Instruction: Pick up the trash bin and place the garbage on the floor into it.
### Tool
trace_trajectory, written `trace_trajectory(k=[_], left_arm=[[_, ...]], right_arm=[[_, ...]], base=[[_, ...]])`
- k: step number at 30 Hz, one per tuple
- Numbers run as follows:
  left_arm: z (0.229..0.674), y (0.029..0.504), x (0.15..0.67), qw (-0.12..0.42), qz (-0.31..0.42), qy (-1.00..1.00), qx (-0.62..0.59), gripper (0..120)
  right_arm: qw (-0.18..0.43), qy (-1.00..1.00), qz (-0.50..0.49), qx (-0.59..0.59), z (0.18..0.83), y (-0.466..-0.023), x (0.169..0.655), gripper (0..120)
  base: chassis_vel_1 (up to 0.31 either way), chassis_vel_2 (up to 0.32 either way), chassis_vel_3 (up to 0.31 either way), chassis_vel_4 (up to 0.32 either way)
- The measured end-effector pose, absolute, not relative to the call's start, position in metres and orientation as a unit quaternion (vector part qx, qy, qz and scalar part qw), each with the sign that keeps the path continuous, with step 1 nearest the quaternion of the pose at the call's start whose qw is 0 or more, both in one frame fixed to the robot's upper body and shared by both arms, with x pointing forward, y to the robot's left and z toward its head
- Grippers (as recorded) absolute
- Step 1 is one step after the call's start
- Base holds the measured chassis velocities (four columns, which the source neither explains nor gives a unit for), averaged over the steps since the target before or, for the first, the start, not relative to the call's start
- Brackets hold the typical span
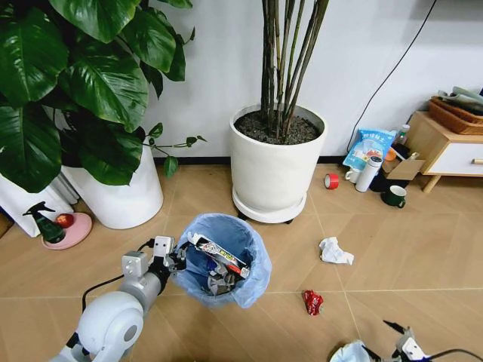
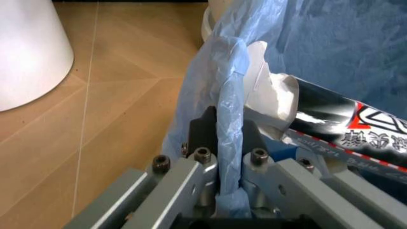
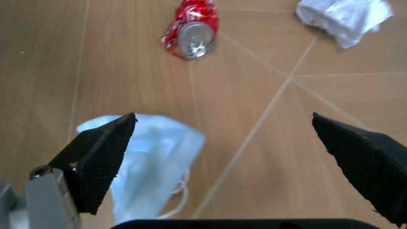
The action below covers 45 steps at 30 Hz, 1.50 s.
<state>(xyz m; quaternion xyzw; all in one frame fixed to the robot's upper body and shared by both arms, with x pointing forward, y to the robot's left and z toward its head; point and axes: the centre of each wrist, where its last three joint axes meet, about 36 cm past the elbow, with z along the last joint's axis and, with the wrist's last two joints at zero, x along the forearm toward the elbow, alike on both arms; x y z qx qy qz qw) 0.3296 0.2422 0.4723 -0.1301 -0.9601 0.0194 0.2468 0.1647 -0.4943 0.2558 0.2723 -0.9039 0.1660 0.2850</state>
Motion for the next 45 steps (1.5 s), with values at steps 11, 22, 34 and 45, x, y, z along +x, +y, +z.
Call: trace_trajectory(k=[11,22,34,45], left_arm=[[0.474,0.245,0.331,0.248,0.015,-0.959,-0.134,0],[0.476,0.248,0.332,0.25,0.013,-0.958,-0.138,0],[0.477,0.248,0.333,0.248,0.013,-0.959,-0.139,0],[0.479,0.248,0.332,0.246,0.013,-0.959,-0.139,0]], right_arm=[[0.282,-0.914,0.129,0.263,0.207,-0.451,0.164,100],[0.296,-0.917,0.109,0.244,0.181,-0.437,0.158,90],[0.301,-0.921,0.095,0.23,0.165,-0.429,0.158,41],[0.294,-0.93,0.09,0.2,0.162,-0.426,0.155,3]], base=[[0.0,0.0,0.0,0.0],[0.0,0.0,0.0,0.0],[0.0,0.0,0.0,0.0],[0.0,0.0,0.0,0.0]])
